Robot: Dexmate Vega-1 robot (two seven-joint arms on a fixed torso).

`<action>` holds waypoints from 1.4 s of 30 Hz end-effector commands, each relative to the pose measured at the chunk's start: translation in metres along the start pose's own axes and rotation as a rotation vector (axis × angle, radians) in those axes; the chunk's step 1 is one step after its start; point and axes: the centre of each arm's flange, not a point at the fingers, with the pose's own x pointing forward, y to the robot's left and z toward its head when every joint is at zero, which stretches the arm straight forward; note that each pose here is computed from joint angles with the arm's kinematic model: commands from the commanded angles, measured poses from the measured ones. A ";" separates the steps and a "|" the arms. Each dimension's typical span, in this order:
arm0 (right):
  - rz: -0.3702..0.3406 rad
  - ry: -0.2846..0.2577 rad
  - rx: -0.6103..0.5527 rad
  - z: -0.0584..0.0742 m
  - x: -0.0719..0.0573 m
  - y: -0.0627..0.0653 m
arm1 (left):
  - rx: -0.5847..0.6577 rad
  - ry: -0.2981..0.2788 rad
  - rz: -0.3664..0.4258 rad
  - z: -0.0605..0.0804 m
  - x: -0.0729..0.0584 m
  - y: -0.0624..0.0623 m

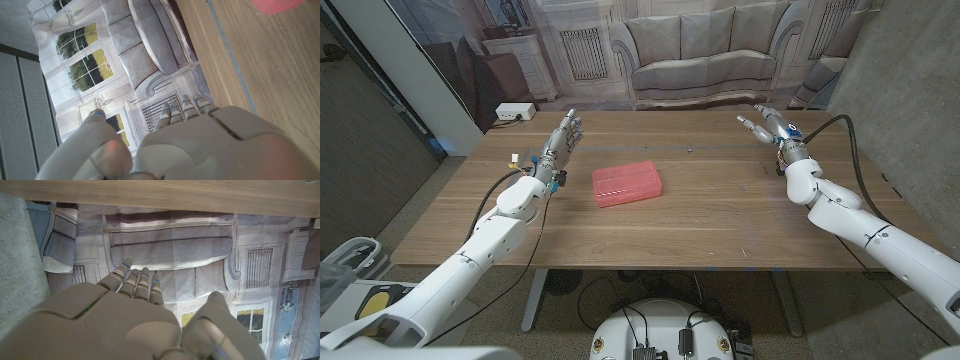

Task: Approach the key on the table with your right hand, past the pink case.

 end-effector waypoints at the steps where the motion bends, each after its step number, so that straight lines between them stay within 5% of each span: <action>1: 0.030 0.031 -0.044 0.000 0.003 0.000 | 0.001 -0.004 0.012 0.001 -0.004 0.005; 42: 0.113 0.130 -0.171 -0.005 0.004 0.016 | -0.015 -0.006 0.027 -0.003 -0.010 0.012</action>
